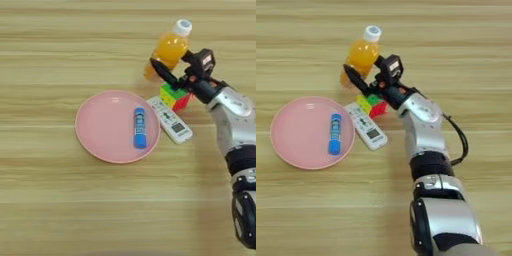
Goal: Move the objects on the table
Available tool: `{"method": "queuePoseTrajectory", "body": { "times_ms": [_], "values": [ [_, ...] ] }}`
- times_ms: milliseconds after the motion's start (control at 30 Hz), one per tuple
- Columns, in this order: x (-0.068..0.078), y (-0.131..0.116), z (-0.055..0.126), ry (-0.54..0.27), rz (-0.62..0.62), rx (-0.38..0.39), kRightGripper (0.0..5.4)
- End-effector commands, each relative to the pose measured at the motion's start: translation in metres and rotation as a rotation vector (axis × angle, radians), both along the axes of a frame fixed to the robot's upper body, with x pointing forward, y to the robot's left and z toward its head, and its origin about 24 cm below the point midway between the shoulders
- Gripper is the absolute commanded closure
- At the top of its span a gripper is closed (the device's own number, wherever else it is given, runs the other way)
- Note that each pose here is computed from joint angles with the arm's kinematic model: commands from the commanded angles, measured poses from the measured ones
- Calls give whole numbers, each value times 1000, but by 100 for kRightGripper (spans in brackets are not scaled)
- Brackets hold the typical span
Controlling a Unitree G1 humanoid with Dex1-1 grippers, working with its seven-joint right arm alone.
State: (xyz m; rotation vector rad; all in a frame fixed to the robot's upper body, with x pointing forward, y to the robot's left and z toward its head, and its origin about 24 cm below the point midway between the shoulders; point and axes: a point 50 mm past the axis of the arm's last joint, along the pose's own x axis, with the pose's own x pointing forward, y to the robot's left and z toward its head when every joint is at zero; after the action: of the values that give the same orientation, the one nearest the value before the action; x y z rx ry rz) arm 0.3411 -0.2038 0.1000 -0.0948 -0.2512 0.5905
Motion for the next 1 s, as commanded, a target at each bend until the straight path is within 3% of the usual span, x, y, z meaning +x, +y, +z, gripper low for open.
{"method": "queuePoseTrajectory", "body": {
  "times_ms": [33,233,500,733,1000],
  "values": [
    [19,-31,84,-266,-130,-22,195],
    [23,-61,87,-234,-273,-59,195],
    [25,-81,86,-209,-411,-122,195],
    [25,-90,84,-192,-483,-183,195],
    [28,-84,65,-126,-487,-230,195]
  ]
}}
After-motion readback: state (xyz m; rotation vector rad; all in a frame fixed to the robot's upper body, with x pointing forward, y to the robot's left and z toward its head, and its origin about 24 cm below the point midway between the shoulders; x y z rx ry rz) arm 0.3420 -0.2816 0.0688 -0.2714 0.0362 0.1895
